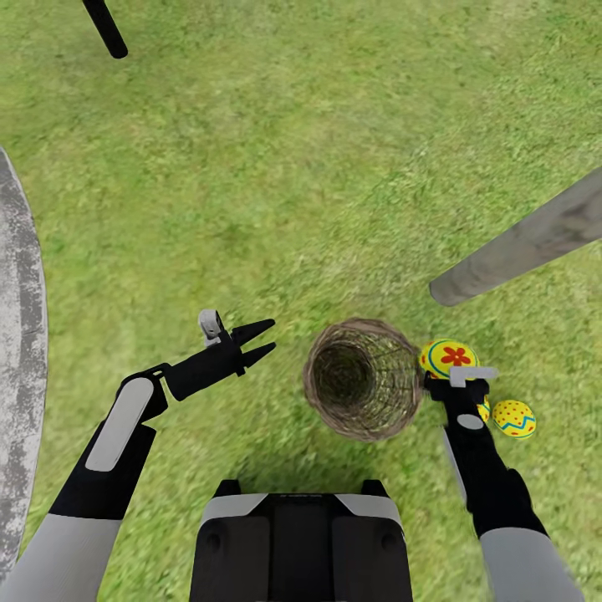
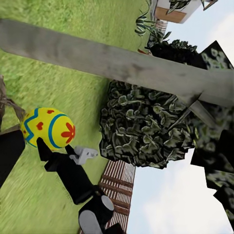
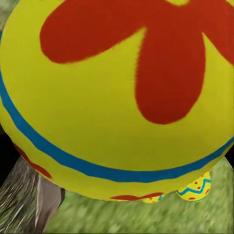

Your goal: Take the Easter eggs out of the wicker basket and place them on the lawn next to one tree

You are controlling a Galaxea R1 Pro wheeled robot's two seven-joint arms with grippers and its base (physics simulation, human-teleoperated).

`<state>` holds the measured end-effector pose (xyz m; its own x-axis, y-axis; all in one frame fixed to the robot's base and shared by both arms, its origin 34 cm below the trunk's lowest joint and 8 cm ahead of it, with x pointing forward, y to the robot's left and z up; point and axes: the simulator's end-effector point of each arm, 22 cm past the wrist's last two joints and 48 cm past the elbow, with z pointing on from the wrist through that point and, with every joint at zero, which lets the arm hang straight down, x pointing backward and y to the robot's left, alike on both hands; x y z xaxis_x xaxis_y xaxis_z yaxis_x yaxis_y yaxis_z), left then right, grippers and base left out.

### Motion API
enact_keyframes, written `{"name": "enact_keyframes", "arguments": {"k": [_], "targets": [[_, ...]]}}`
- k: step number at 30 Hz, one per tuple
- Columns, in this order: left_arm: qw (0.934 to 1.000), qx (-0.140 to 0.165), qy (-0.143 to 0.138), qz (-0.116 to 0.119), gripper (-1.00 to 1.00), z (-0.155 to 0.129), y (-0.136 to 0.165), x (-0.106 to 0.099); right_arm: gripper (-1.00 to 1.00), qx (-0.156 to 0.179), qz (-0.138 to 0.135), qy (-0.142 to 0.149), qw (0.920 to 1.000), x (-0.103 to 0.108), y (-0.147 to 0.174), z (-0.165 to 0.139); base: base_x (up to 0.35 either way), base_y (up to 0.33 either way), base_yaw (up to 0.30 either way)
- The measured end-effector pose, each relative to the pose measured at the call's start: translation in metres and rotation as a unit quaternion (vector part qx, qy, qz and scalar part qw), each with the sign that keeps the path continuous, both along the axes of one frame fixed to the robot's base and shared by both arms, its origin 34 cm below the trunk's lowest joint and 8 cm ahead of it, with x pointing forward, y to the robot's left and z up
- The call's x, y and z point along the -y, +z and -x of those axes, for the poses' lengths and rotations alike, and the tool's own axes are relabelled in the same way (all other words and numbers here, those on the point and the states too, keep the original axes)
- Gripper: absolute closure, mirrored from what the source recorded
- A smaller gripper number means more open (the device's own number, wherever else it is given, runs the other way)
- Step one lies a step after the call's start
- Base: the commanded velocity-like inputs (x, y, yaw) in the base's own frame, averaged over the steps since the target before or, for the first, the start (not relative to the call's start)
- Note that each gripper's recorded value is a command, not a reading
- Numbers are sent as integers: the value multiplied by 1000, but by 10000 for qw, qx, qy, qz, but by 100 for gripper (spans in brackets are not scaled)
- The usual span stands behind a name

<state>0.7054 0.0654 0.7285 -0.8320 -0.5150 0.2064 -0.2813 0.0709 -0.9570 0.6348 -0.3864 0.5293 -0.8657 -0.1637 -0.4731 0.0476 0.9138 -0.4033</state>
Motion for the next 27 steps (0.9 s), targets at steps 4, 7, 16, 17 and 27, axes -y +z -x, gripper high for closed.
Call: {"name": "enact_keyframes", "arguments": {"k": [4, 7, 16, 17, 27], "targets": [[10000, 3, 8, -5, -100, 0, 0, 0, 100, -117, 149, 46, 9998, 23, -2, 7, 0, 0, 0], [10000, 11, 13, 13, -100, -1, 1, 0, 100, -340, 200, 49, 9992, 35, -12, 23, 0, 0, 0], [10000, 13, 17, 42, -100, 0, 2, 1, 100, -625, 293, 39, 9976, 50, -23, 44, 0, 0, 0], [10000, 13, 16, 45, -100, 0, 2, 1, 100, -637, 331, 44, 9974, 55, -22, 45, 0, -80, 0], [10000, 29, 21, 51, -100, -1, 4, 1, 100, -720, 346, 67, 9968, 53, -27, 52, 0, -45, -53]]}}
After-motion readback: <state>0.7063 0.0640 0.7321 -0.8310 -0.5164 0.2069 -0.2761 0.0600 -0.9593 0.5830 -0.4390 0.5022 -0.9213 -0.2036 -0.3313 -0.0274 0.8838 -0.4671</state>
